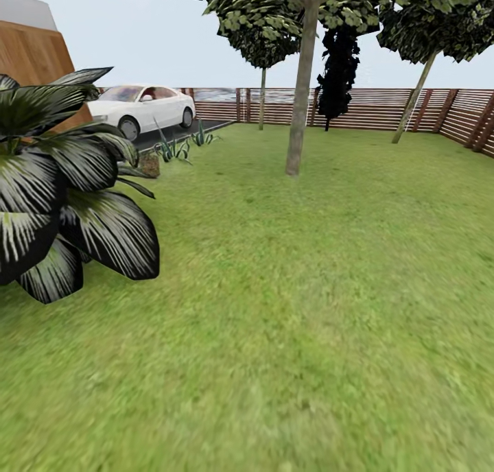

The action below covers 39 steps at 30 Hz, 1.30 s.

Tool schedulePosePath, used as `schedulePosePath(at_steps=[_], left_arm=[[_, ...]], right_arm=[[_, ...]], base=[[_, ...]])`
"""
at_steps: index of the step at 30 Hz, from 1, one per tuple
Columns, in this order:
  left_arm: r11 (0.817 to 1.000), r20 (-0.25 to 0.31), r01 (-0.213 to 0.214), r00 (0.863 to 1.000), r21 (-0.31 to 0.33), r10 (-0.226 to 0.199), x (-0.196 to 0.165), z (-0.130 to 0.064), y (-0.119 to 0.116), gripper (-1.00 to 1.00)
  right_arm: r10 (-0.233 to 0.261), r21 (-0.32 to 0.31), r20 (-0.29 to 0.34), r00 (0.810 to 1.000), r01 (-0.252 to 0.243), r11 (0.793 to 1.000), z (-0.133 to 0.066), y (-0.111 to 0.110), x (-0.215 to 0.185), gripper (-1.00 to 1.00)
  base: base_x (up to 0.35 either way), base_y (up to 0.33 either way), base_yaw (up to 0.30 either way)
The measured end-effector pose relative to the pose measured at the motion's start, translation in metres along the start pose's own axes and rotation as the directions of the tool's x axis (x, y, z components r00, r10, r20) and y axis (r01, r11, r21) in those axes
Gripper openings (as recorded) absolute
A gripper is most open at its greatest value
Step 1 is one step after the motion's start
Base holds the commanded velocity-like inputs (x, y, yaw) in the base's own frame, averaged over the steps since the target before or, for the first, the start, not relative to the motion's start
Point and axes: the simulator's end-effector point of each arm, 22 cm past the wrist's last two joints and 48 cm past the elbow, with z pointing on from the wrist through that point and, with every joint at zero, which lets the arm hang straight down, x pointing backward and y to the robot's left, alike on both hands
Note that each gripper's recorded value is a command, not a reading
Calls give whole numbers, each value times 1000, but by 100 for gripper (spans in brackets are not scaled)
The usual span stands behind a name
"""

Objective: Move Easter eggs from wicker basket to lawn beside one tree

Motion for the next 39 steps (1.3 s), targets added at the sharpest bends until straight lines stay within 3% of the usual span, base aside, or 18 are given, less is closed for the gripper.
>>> schedulePosePath(at_steps=[39], left_arm=[[1000, -1, -14, 1000, 7, 14, 0, 0, -2, 100]], right_arm=[[15, -10, -1, 1000, -15, 1000, 0, 9, 0, 100]], base=[[303, -113, 0]])
